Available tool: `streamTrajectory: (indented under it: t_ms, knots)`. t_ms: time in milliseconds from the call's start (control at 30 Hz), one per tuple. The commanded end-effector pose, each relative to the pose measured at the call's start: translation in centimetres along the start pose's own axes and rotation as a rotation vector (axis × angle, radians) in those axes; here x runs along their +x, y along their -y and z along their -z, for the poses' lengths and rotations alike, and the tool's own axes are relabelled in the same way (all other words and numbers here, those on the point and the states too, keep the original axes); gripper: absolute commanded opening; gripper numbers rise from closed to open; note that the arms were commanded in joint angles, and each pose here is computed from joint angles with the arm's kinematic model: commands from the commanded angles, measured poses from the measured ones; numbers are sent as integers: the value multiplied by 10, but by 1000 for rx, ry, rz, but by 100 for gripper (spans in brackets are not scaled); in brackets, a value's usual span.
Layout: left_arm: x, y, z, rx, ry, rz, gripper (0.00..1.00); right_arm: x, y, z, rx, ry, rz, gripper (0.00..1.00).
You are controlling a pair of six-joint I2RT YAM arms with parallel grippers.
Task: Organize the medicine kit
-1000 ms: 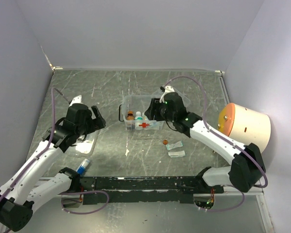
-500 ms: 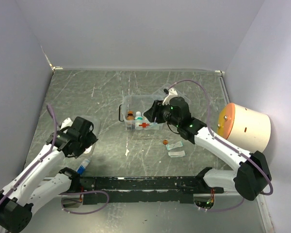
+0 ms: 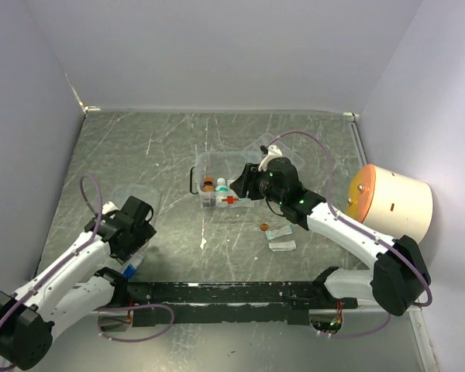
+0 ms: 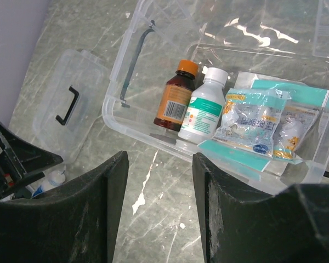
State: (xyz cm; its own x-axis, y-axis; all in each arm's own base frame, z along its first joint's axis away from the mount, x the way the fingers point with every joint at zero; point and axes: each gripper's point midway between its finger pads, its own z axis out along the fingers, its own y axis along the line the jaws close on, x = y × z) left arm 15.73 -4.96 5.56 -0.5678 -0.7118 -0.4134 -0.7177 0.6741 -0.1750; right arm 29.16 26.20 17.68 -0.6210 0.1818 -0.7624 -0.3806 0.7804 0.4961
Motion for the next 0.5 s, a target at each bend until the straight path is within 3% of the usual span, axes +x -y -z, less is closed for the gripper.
streamTrajectory:
  t_ms: [0, 267, 467]
  knots:
    - [7, 10, -9, 47, -22, 2, 95, -8, -1, -3, 11, 22, -5, 50]
    - [17, 35, 0, 193, -87, -79, 83, -5, 3, -4, 31, 18, -23, 50]
    - [37, 85, 15, 469, -192, -193, 72, -4, 0, -7, 15, 6, -27, 49]
